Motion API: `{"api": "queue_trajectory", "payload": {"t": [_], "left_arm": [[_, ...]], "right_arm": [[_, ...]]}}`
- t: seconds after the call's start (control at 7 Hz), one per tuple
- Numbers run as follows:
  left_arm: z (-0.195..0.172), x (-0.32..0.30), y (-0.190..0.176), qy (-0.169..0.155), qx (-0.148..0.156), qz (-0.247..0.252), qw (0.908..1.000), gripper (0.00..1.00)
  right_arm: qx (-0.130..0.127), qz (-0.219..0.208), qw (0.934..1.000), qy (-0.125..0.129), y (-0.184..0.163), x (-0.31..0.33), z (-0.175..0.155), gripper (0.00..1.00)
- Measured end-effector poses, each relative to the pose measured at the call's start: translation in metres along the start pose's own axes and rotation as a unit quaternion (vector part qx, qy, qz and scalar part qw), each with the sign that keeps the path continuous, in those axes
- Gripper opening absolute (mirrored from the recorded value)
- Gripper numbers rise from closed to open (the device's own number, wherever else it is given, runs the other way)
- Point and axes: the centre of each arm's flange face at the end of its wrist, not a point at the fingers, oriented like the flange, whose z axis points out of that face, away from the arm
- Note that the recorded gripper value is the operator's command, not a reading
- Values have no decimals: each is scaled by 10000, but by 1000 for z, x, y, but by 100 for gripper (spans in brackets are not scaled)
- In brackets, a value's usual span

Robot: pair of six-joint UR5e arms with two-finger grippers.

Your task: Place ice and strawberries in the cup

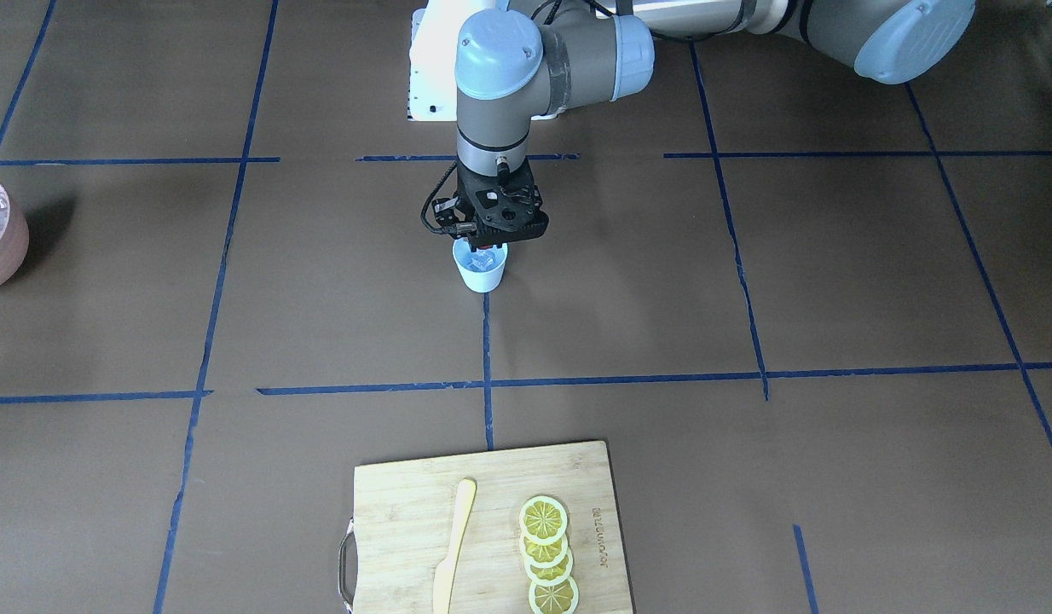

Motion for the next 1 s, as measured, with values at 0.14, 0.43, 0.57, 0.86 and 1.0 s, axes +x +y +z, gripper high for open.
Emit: {"api": "queue_trajectory", "payload": {"t": [0.14,0.43,0.57,0.86,1.0], "left_arm": [[0,-1,0,24,4,12,10000,100],[-3,-2,-1,53,28,13,10000,100],[-9,-5,-10,46,77,-9,10000,100],[-35,-38,-43,-107,231,192,9995,100],[-53,-79,-65,-269,211,434,9985,100]], "right_arm": [[4,-9,10000,-3,0,0,0,99],[-1,34,10000,-24,1,3,0,99],[-32,87,10000,-34,2,7,3,99],[-74,125,9999,12,2,13,7,99],[-135,175,9997,75,3,20,13,99]]}}
